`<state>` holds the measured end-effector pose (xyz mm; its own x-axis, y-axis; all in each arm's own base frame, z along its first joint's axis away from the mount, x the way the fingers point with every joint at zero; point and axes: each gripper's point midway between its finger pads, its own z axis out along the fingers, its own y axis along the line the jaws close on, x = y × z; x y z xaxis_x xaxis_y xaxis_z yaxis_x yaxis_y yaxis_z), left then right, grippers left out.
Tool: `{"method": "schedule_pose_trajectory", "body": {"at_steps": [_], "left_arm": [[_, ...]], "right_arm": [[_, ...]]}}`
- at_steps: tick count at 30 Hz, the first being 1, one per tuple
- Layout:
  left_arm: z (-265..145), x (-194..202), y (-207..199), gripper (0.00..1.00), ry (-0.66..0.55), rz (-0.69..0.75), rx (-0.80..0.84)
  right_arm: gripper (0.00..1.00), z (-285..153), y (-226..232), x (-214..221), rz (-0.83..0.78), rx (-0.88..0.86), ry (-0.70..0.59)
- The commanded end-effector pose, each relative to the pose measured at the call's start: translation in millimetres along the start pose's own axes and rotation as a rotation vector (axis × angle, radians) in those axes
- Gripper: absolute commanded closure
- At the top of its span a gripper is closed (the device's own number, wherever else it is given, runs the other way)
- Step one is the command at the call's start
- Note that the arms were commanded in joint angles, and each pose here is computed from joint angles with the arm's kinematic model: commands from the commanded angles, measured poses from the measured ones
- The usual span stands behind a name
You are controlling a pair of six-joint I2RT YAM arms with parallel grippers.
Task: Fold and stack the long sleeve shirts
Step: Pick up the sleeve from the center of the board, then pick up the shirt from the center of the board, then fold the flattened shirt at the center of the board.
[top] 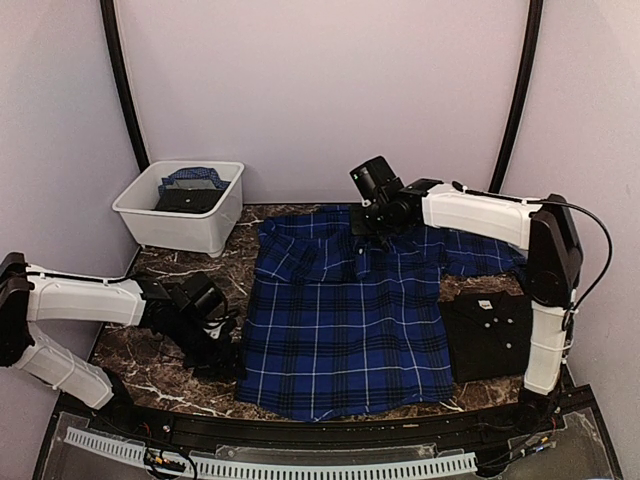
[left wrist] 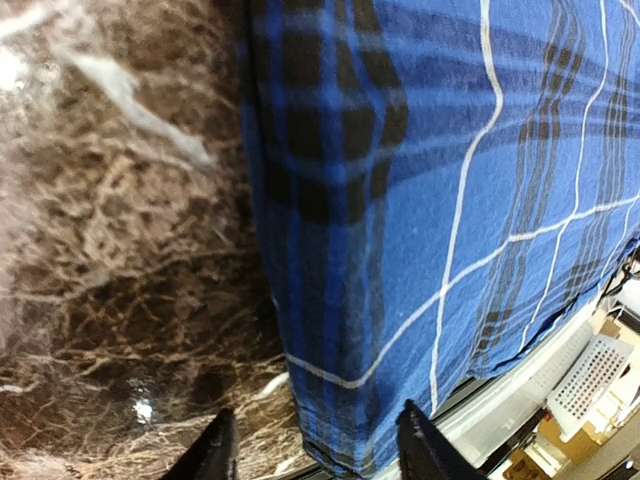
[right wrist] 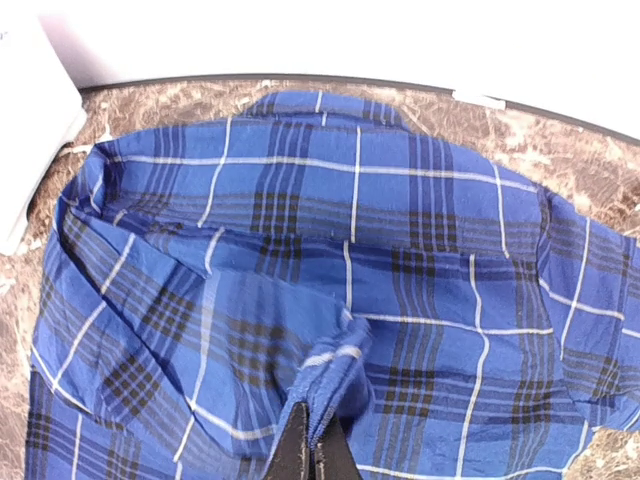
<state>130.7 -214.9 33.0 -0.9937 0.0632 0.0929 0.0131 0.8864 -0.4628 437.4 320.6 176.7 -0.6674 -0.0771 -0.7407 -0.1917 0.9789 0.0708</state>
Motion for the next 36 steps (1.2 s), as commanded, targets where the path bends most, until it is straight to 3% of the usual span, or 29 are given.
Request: {"method": "schedule_pose_trajectory", "body": {"at_steps": [1, 3, 6, 8, 16, 22, 29, 36], "left_arm": [[3, 12, -5, 0.53, 0.033, -0.029, 0.034], [6, 14, -5, 0.61, 0.041, -0.041, 0.032], [7, 13, -1, 0.89, 0.034, -0.067, 0.008], [3, 10, 2, 0.98, 0.012, -0.083, -0.019], [-23, 7, 29, 1.0, -0.087, -0.163, -0.173], [-26, 12, 33, 1.0, -0.075, -0.151, -0.19], [-47, -8, 1, 1.0, -0.104, 0.007, -0.158], [-61, -18, -46, 1.0, -0.104, 0.201, -0.079]], "right_arm": [[1.0, 1, 3, 10, -0.007, -0.035, 0.016], [1.0, 0, 3, 10, -0.007, -0.045, 0.015], [1.0, -2, 7, 6, -0.006, -0.072, 0.003], [1.0, -5, 12, 0, -0.007, -0.095, -0.009], [1.0, -18, 29, -33, -0.012, -0.169, -0.071], [1.0, -32, 53, -57, -0.012, -0.302, -0.121], [1.0, -71, 70, -112, -0.019, -0.399, -0.268], [1.0, -136, 45, -175, -0.009, -0.357, -0.475]]}}
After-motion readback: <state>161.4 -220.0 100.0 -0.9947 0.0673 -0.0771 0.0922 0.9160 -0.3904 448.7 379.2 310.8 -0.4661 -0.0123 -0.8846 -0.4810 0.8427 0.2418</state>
